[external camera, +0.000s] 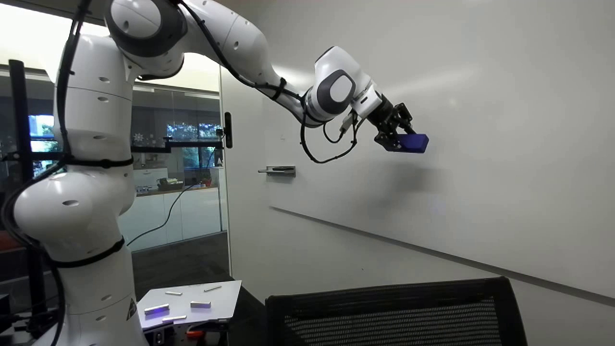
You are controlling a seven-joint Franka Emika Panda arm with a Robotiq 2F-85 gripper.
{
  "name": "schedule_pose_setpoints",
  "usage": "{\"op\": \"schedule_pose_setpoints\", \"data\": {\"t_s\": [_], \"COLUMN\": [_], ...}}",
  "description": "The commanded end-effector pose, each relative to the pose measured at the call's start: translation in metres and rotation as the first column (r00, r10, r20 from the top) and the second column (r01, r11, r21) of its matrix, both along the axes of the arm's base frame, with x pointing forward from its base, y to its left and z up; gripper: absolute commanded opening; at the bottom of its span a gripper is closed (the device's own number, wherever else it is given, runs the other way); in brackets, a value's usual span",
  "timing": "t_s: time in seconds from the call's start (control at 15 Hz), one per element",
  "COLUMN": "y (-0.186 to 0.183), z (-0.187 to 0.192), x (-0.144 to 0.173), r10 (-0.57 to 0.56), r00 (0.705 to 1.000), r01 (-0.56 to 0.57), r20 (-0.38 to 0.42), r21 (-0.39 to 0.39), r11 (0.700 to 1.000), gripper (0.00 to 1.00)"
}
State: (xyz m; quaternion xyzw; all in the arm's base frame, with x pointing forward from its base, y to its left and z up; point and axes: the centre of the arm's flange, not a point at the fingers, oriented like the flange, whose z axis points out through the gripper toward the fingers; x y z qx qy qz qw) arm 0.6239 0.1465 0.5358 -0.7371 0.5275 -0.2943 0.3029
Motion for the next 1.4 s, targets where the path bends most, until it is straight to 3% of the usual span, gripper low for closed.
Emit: {"op": "schedule_pose_setpoints", "data": {"t_s": [0.0, 0.67, 0.87, 1.13, 1.33], "y": [0.028, 0.089, 0.104, 0.129, 0.138], "z": [0.019, 0.037, 0.046, 0.059, 0.064], "x": [0.0, 0.011, 0.013, 0.0, 0.001], "r10": [0.034, 0.054, 0.001, -0.061, -0.061], "r00": [0.997, 0.978, 0.97, 0.968, 0.971], "r01": [-0.034, -0.044, 0.001, 0.036, 0.027], "r20": [0.072, 0.2, 0.244, 0.242, 0.233], "r21": [0.003, -0.051, -0.005, 0.105, 0.147], "r11": [0.999, 0.998, 1.0, 0.994, 0.989], "gripper": [0.31, 0.31, 0.31, 0.31, 0.31]}}
